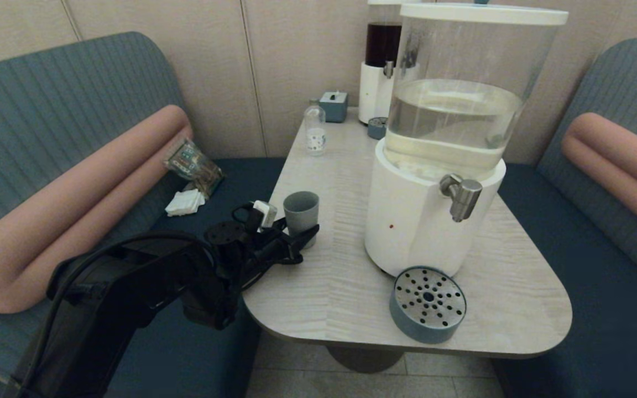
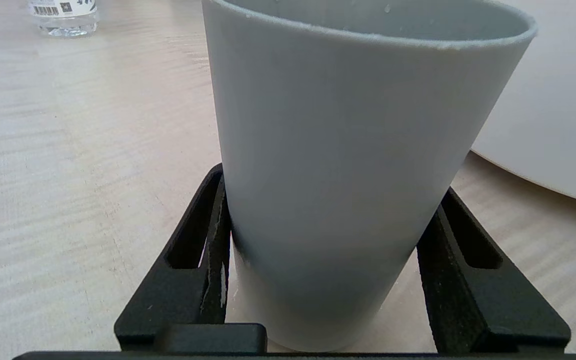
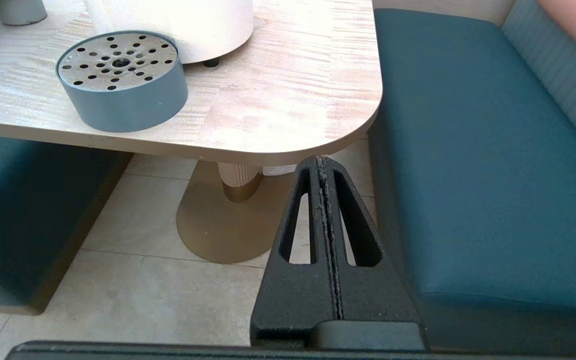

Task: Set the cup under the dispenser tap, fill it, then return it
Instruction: Place the cup next to the water dispenser

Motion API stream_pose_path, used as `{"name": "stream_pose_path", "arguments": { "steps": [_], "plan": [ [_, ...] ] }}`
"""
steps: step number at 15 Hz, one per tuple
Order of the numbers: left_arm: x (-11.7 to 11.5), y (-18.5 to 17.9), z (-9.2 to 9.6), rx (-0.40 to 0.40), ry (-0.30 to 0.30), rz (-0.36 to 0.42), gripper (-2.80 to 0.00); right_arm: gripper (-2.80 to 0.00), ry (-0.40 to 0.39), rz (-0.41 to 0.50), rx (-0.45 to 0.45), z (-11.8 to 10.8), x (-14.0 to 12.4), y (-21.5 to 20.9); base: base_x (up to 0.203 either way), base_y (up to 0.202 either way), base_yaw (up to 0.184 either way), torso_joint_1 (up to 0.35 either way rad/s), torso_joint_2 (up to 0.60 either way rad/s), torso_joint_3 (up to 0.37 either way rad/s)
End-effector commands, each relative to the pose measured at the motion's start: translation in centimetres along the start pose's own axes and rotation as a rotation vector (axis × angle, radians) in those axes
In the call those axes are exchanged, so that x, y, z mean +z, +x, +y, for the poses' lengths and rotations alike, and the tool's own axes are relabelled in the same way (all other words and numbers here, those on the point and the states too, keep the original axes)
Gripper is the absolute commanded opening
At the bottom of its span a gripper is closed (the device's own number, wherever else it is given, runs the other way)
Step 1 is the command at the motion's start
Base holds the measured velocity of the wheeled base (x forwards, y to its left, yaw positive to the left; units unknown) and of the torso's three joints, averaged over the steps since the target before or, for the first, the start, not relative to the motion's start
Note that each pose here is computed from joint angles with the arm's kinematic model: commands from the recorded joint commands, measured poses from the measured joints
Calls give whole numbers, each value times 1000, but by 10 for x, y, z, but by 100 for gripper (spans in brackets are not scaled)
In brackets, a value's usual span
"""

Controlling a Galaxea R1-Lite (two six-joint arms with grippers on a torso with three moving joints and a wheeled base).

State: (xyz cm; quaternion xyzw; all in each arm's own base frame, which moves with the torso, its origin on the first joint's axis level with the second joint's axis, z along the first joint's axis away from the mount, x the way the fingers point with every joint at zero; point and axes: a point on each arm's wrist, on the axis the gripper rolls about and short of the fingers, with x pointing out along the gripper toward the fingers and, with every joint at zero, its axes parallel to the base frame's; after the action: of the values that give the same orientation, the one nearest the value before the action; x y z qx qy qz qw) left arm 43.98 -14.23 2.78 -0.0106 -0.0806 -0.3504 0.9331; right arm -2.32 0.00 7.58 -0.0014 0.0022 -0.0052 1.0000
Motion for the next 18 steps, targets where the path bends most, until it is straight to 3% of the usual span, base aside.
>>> {"name": "stream_pose_path", "arguments": {
  "steps": [1, 2, 3, 18],
  "plan": [
    [0, 0, 0, -4, 1, -4, -280, -280, 0, 0, 0, 0, 0, 0, 0, 0, 0, 0, 0, 0],
    [0, 0, 0, -3, 1, -4, -280, -280, 0, 2, 0, 0, 0, 0, 0, 0, 0, 0, 0, 0],
    [0, 0, 0, -2, 0, -4, 0, -280, 0, 2, 0, 0, 0, 0, 0, 0, 0, 0, 0, 0],
    [13, -16, -8, -2, -13, 33, 0, -280, 0, 2, 0, 0, 0, 0, 0, 0, 0, 0, 0, 0]
  ]
}}
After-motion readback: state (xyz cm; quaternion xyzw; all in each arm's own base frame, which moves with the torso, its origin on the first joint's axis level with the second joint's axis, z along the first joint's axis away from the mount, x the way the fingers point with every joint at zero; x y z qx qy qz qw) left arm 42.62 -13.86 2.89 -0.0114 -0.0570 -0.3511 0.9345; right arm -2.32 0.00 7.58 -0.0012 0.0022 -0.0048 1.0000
